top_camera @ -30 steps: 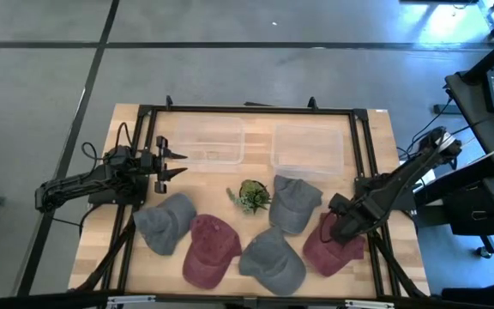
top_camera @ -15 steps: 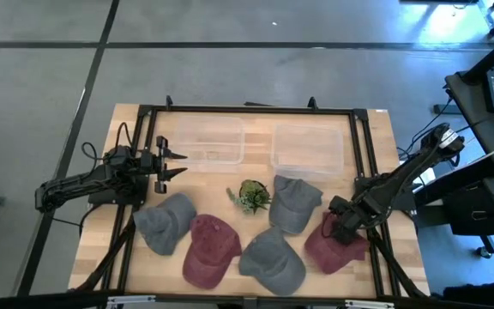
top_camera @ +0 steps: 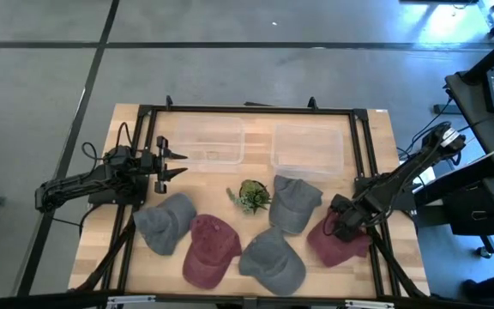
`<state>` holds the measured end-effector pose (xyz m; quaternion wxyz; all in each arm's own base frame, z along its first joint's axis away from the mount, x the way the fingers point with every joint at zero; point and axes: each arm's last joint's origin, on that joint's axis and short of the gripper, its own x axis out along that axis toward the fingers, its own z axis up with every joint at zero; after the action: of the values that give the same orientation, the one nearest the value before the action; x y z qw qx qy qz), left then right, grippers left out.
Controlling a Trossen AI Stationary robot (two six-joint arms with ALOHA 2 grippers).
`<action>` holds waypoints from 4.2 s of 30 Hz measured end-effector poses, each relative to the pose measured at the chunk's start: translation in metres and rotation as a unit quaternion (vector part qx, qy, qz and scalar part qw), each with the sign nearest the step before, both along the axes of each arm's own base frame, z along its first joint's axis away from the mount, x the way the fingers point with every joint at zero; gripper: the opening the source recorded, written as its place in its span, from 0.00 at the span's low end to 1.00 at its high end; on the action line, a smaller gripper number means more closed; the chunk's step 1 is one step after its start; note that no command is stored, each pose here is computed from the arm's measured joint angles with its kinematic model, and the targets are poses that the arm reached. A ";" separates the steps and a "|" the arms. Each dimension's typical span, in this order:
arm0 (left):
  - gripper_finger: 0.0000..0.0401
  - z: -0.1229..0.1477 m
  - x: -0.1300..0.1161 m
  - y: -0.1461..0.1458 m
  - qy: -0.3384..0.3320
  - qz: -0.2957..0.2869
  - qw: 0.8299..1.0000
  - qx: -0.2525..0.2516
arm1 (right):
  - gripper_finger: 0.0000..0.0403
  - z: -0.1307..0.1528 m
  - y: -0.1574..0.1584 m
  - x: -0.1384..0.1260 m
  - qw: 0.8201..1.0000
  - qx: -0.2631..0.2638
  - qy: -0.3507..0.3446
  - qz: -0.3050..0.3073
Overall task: Pick & Place hat
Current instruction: Put the right red cap into the right transparent bin
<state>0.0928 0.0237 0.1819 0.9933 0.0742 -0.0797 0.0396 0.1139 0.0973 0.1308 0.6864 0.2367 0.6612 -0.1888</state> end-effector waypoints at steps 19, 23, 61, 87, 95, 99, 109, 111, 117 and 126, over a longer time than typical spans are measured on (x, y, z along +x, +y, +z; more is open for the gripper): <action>0.41 -0.001 0.000 0.000 0.005 0.000 1.000 -0.002 | 0.02 0.125 0.023 0.023 0.983 -0.112 -0.091 0.117; 0.41 -0.001 0.000 0.000 0.005 0.000 1.000 -0.002 | 0.02 0.159 0.023 0.022 0.977 -0.124 -0.108 0.133; 0.41 -0.002 0.000 0.000 0.011 0.005 1.000 0.026 | 0.02 0.315 -0.084 0.060 0.825 -0.484 -0.140 0.254; 0.41 -0.002 0.000 0.000 0.011 0.006 0.999 0.032 | 0.03 0.190 -0.139 0.124 0.869 -0.378 -0.026 0.319; 0.41 -0.002 0.000 0.000 0.011 0.006 0.999 0.031 | 0.04 0.171 -0.147 0.144 0.873 -0.341 -0.018 0.349; 0.41 -0.002 0.000 0.000 0.012 0.006 0.999 0.031 | 0.04 0.156 -0.152 0.155 0.871 -0.331 0.012 0.364; 0.41 -0.002 0.000 0.000 0.012 0.006 0.999 0.031 | 0.06 0.145 -0.157 0.172 0.862 -0.337 0.004 0.379; 0.41 -0.002 0.000 0.000 0.012 0.006 0.999 0.031 | 0.09 0.145 -0.157 0.172 0.857 -0.338 0.006 0.389; 0.41 -0.002 0.000 0.000 0.012 0.007 0.999 0.031 | 0.26 0.146 -0.159 0.176 0.857 -0.333 -0.020 0.393; 0.41 -0.002 0.000 0.000 0.012 0.007 0.999 0.031 | 0.43 0.167 -0.162 0.180 0.856 -0.382 -0.034 0.348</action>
<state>0.0930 0.0239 0.1801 0.9910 0.1062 -0.0687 0.0430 0.2940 -0.0643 0.2977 0.7657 -0.2833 0.5527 -0.1672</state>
